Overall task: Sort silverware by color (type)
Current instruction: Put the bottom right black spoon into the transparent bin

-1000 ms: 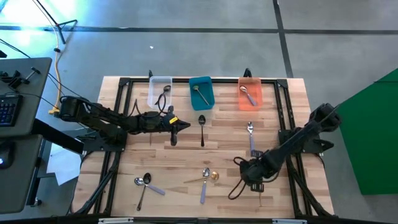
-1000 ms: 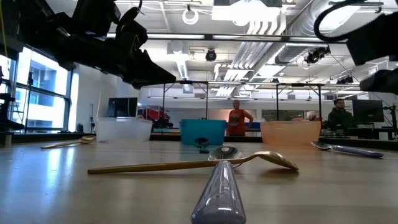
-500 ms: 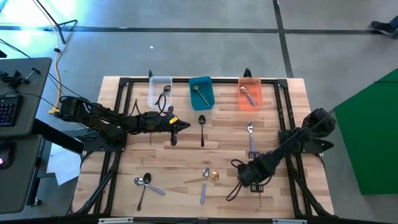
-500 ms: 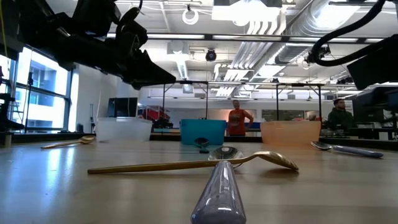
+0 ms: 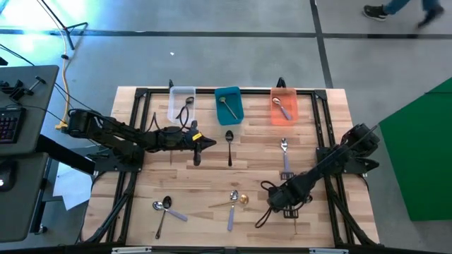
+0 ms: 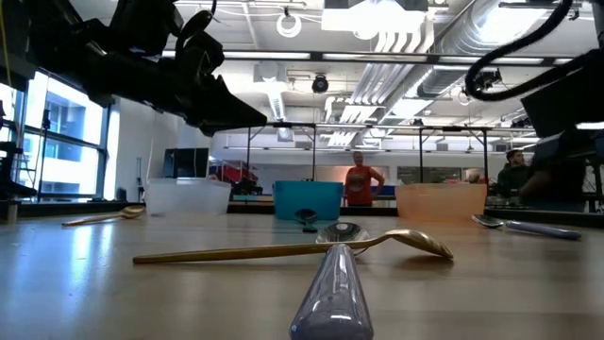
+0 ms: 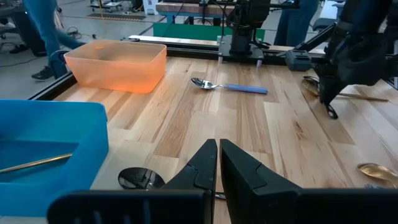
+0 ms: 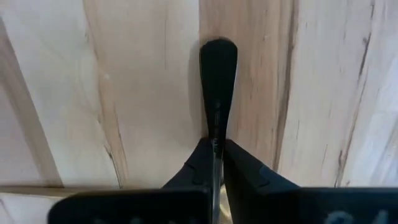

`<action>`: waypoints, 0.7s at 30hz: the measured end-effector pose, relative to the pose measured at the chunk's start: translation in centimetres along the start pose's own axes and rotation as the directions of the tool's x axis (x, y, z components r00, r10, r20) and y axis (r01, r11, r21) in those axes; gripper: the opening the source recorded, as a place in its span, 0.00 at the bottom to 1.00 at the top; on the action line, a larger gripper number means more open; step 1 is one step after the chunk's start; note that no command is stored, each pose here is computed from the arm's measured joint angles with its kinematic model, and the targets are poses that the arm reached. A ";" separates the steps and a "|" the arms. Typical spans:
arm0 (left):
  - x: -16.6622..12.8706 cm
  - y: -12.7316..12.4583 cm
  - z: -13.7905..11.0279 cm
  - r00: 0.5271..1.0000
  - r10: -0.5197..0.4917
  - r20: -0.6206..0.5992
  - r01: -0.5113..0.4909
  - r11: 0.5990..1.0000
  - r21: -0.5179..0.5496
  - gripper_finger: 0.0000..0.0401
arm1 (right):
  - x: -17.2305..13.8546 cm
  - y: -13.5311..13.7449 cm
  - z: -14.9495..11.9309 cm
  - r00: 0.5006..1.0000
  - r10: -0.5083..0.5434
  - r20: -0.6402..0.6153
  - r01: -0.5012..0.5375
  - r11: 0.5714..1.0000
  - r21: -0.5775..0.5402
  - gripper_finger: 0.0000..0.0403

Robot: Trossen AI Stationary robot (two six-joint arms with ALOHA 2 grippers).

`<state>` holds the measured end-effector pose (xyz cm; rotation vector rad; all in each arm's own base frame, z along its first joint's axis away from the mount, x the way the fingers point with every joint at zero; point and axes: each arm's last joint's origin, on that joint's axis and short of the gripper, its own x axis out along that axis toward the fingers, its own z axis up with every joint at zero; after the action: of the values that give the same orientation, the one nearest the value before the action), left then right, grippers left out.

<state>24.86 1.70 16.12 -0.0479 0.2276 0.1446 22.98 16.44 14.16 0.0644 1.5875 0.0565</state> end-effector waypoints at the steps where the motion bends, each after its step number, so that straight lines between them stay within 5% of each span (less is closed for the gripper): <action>1: 0.0 0.0 0.0 1.000 0.000 0.000 0.000 1.000 0.000 0.02 | -0.2 0.2 0.2 1.000 0.006 0.015 -0.006 1.000 -0.001 0.02; 14: 0.0 0.0 0.0 1.000 0.000 0.003 0.000 1.000 0.001 0.02 | -5.6 -0.3 0.7 0.976 0.008 0.216 -0.015 0.999 0.030 0.02; 21: 0.0 -0.1 0.0 0.999 -0.035 0.001 0.035 0.999 0.001 0.02 | -9.4 -2.4 0.2 0.913 -0.078 0.401 0.050 0.995 0.081 0.02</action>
<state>24.88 1.60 16.15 -0.0509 0.2254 0.1097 23.32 13.34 23.38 0.0726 1.1751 -0.0606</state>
